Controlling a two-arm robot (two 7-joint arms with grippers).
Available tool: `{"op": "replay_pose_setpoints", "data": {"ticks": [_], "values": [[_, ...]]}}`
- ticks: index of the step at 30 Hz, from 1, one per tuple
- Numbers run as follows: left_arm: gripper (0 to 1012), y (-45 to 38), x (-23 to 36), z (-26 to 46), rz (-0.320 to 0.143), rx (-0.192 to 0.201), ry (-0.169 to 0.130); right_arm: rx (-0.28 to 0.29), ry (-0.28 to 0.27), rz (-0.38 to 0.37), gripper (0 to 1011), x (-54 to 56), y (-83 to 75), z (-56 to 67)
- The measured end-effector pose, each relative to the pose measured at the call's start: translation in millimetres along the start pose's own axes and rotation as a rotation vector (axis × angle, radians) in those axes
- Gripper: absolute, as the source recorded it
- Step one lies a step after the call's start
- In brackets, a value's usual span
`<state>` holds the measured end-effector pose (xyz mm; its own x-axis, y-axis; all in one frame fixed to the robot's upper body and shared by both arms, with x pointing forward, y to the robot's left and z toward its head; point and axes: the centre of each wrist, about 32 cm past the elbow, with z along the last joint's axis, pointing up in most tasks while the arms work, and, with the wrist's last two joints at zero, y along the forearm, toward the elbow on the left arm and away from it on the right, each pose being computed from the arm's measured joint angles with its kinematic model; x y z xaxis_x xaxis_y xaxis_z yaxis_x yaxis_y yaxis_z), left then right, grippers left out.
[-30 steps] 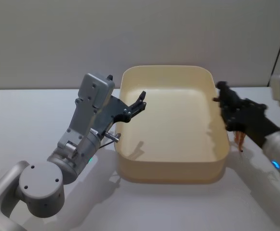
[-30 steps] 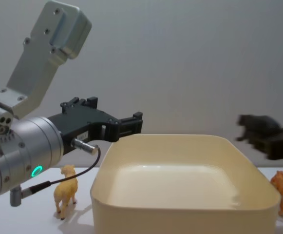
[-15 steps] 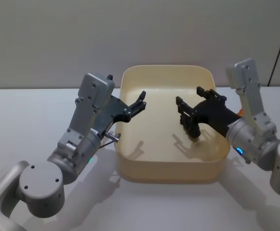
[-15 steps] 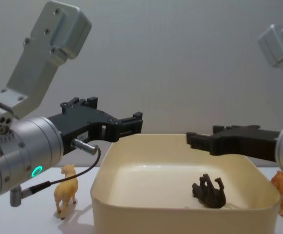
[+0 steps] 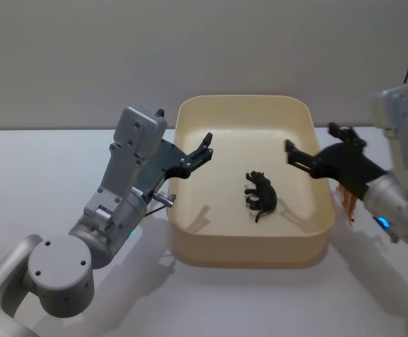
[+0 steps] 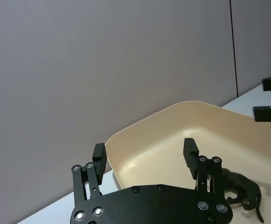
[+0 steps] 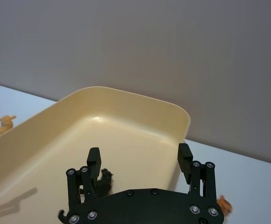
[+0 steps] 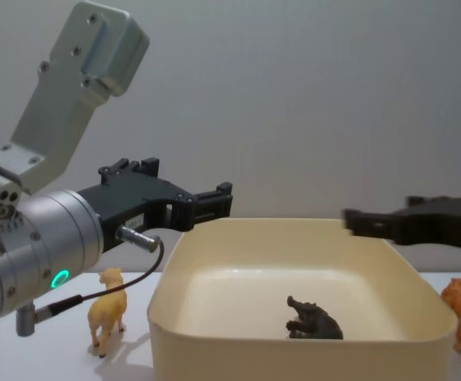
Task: Pick up the toy alternately with two hands and place it into the central storage box.
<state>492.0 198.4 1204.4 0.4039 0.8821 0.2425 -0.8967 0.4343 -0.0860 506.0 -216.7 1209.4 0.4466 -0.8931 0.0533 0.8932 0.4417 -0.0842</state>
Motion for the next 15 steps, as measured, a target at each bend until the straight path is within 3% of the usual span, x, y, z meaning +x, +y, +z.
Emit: {"op": "replay_pose_setpoints", "data": {"ticks": [4, 15], "values": [[1001, 0.0, 0.0, 0.0, 0.0, 0.0, 0.0, -0.01, 0.013, -0.053, 1001, 11.2, -21.6, -1.5], [1001, 0.0, 0.0, 0.0, 0.0, 0.0, 0.0, -0.059, 0.037, -0.142, 1001, 25.5, -61.7, -6.1]]}}
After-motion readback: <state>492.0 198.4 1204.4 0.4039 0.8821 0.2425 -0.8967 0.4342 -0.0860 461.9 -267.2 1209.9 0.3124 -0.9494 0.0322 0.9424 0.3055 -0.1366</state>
